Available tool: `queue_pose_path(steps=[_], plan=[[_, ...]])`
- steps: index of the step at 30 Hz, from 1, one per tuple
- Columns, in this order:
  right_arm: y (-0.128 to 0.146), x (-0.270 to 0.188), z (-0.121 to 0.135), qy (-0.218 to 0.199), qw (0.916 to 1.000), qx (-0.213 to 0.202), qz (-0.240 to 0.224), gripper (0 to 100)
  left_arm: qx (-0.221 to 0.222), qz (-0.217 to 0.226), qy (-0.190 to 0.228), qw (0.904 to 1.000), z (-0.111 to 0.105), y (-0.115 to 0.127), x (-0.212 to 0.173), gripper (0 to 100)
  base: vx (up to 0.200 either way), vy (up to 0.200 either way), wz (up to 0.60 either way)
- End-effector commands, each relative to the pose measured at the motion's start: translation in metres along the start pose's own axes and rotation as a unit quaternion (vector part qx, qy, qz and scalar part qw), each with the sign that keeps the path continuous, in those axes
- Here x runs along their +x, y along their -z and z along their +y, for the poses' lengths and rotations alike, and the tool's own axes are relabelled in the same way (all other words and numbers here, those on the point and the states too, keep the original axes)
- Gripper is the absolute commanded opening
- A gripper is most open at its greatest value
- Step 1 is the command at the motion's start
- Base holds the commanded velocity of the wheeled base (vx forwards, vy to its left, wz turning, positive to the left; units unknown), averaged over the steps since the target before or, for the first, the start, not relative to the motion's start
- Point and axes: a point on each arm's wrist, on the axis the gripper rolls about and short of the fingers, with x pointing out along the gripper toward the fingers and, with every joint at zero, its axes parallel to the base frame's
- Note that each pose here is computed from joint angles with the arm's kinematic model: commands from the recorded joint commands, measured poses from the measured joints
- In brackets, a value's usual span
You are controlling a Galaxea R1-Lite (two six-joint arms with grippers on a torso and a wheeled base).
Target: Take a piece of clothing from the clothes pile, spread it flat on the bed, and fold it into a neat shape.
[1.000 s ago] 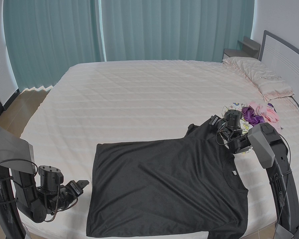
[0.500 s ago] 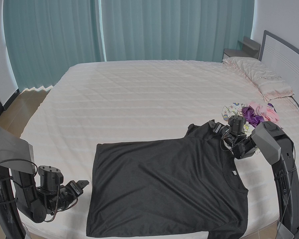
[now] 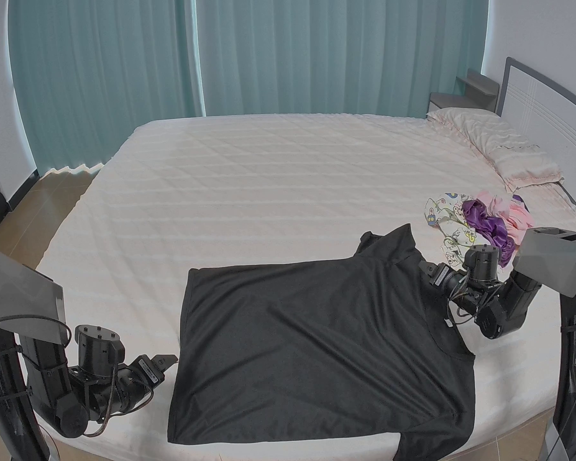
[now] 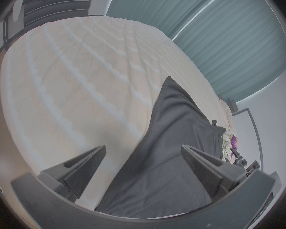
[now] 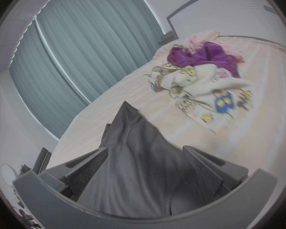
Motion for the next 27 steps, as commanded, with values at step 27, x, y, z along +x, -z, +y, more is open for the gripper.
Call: queue_pose_path(steps=[27], plan=[[0.058,-0.145,-0.017,0.025,0.9768,0.187,0.1,100,0.036,0.021,-0.027,0.9988,-0.014,0.048,0.036,100,-0.067,0.0,0.0]])
